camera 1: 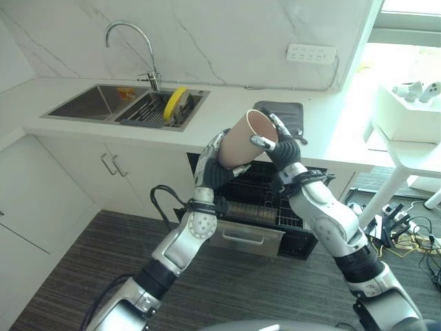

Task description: Place the dishes in the dishwasher.

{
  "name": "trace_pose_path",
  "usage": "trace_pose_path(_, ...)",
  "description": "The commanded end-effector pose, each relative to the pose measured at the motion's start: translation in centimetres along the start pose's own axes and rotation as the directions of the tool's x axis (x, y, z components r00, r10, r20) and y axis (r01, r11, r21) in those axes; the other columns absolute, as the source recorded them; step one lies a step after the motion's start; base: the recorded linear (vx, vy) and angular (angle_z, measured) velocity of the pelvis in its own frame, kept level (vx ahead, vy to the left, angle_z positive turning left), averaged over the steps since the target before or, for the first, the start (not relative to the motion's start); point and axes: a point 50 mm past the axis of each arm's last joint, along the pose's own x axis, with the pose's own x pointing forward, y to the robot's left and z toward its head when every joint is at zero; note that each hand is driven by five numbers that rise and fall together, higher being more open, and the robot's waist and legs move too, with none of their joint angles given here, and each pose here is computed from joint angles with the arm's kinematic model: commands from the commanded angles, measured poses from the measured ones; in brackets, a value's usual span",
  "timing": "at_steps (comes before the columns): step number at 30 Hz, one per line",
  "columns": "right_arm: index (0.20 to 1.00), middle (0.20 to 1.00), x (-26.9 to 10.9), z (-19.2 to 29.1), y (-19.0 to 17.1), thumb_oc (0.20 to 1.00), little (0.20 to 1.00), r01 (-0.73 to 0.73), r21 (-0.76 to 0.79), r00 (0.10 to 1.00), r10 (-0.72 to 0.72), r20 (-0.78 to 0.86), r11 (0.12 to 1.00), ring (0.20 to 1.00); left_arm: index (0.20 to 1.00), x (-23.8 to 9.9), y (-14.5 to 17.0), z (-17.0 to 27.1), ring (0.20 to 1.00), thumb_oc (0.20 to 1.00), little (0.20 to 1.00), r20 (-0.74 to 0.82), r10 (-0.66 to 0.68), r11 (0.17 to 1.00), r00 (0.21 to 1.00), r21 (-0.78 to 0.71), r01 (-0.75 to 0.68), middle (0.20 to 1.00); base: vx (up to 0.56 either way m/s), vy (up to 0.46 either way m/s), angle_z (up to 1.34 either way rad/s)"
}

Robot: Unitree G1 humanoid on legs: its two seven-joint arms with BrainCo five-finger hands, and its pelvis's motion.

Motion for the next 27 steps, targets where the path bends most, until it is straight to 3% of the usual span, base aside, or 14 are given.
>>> trace_pose_path(1, 1.0, 1.0, 1.5, 4.6, 3.9, 1.0, 1.0, -0.178, 0.015, 0.969, 0.173, 0.178, 0.984, 1.0, 0.2, 2.1, -0.3, 2.8, 0.2, 0.2, 0.2, 0.202, 0.014, 1.0, 0.979, -0.013, -0.011, 0.2, 0.0, 0.0, 0.0)
trace_pose_path(21, 1.0, 1.0, 1.9, 3.7, 4.2, 1.0, 1.0, -0.178, 0.022, 0.976, 0.173, 0.135, 0.984, 1.0, 0.2, 2.7, 0.2, 3.4, 0.2, 0.2, 0.2, 0.182, 0.1, 0.987, 0.978, -0.14, -0.075, 0.2, 0.0, 0.0, 0.0)
trace_pose_path(27, 1.0, 1.0, 1.9, 3.5, 4.6, 1.0, 1.0, -0.224, 0.106, 0.971, 0.213, 0.113, 0.969, 1.0, 0.2, 3.0, 0.6, 4.1, 0.2, 0.2, 0.2, 0.192, 0.111, 0.98, 0.975, -0.184, -0.075, 0.2, 0.0, 0.0, 0.0)
